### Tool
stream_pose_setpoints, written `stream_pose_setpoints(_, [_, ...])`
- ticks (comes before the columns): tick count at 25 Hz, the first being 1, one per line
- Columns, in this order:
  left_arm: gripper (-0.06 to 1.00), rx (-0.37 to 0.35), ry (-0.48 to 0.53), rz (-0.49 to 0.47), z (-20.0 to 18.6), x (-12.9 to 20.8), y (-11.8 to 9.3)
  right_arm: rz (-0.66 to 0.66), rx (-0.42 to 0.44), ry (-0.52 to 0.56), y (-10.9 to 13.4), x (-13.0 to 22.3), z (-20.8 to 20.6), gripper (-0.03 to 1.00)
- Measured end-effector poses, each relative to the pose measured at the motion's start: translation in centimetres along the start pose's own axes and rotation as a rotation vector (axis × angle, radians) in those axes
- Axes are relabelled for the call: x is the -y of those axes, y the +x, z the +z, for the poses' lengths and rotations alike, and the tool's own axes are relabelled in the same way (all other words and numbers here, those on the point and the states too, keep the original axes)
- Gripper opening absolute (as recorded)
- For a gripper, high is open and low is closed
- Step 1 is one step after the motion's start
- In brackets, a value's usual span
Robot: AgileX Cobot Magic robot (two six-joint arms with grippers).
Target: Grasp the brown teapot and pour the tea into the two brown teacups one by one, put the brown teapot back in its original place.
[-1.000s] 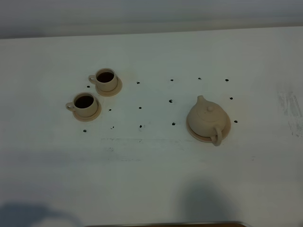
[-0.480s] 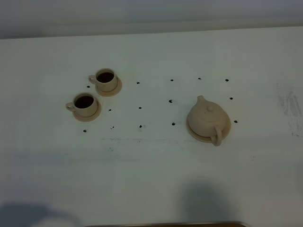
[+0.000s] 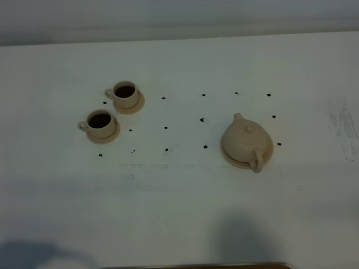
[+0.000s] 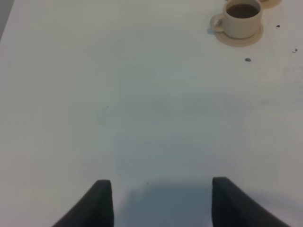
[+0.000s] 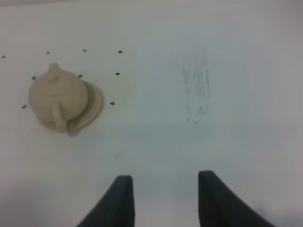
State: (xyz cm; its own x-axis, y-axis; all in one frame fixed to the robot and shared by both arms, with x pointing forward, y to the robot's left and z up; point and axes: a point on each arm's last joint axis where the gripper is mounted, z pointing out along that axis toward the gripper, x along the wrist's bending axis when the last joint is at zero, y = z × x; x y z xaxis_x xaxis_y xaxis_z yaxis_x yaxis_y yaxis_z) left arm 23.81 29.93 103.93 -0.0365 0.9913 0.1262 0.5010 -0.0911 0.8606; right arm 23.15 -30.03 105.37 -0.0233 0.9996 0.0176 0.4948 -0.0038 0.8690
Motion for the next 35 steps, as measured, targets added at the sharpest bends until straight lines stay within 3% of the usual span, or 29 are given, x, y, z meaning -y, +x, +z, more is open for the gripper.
stream_pose_setpoints(35, [0.52, 0.0, 0.0, 0.0, 0.0, 0.0, 0.0, -0.032, 0.017, 0.001, -0.15, 0.02, 0.03, 0.31])
